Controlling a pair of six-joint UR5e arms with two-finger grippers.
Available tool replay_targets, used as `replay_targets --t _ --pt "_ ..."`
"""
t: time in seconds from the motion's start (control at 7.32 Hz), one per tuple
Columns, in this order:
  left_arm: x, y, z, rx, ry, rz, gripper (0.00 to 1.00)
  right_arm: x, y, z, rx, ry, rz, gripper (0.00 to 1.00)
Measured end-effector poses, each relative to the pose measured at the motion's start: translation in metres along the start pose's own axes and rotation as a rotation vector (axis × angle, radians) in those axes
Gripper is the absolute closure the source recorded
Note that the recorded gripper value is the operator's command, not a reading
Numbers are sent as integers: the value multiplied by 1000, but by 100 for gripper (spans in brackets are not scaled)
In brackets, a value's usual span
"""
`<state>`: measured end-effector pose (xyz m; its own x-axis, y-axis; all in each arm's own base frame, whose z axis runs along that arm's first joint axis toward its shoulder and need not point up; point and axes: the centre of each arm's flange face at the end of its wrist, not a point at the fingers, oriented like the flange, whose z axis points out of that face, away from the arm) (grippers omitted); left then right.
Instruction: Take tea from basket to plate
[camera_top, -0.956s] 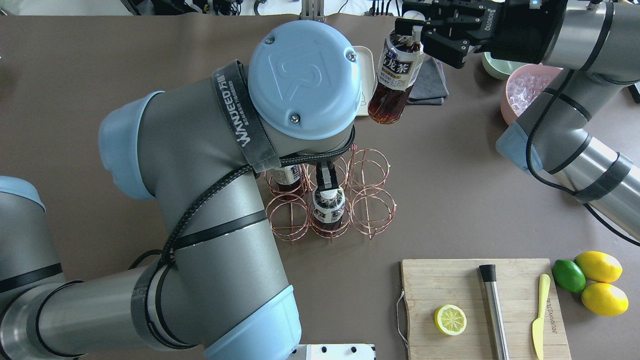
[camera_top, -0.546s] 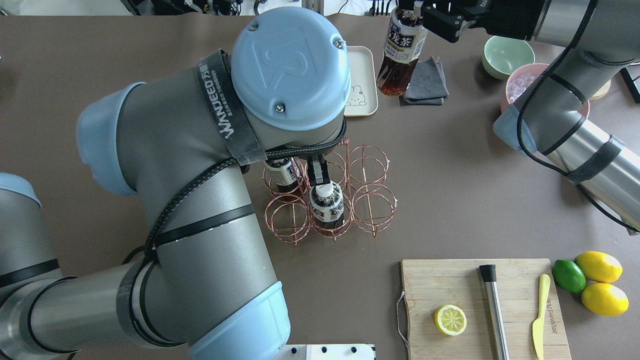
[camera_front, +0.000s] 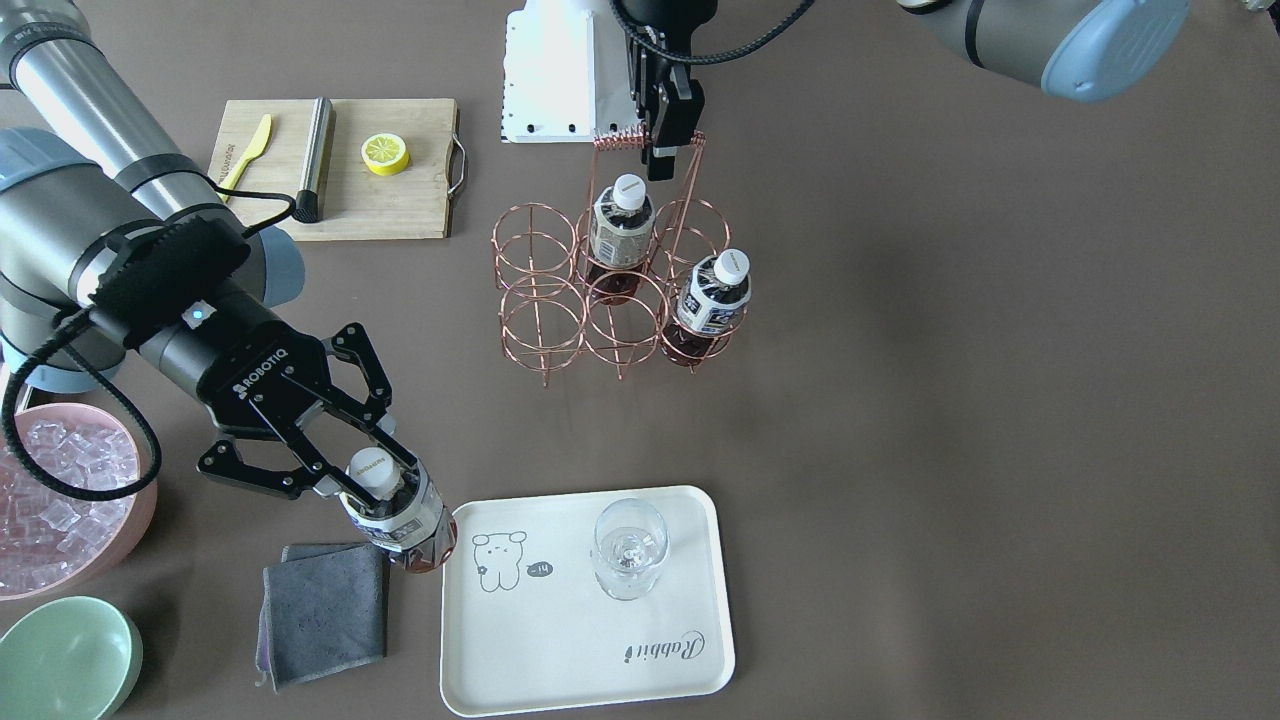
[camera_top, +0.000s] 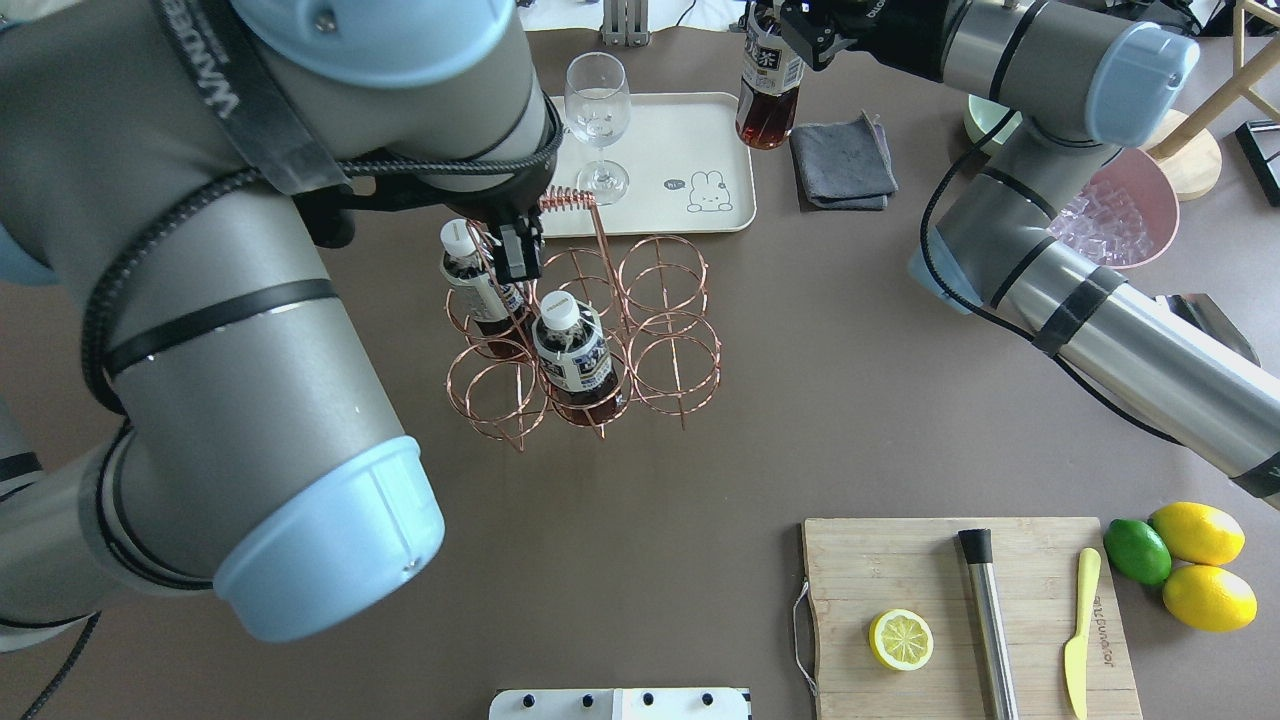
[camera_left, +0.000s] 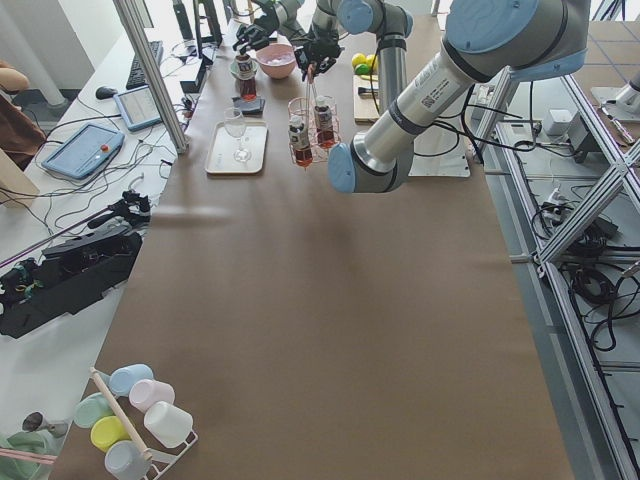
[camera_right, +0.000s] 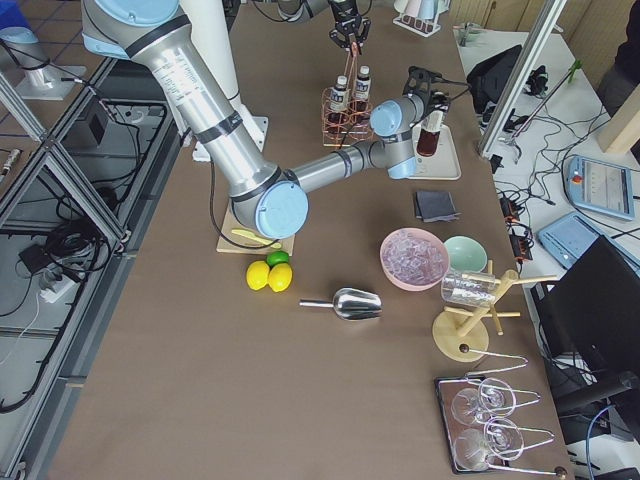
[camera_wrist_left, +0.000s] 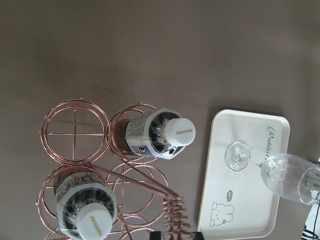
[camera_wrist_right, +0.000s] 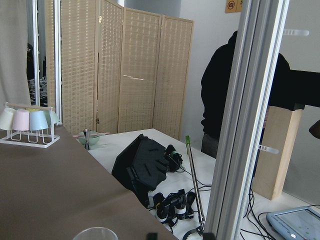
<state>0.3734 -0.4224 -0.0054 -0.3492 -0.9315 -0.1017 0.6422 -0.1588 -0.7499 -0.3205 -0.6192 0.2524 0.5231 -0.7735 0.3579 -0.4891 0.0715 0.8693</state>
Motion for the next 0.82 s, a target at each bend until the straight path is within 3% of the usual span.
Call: replay_targets --t 0.41,0.82 --pt "75 -92 15 67 10 -8 100 -28 50 49 23 126 32 100" --pt "129 -169 30 94 40 126 100 -38 86 73 41 207 45 100"
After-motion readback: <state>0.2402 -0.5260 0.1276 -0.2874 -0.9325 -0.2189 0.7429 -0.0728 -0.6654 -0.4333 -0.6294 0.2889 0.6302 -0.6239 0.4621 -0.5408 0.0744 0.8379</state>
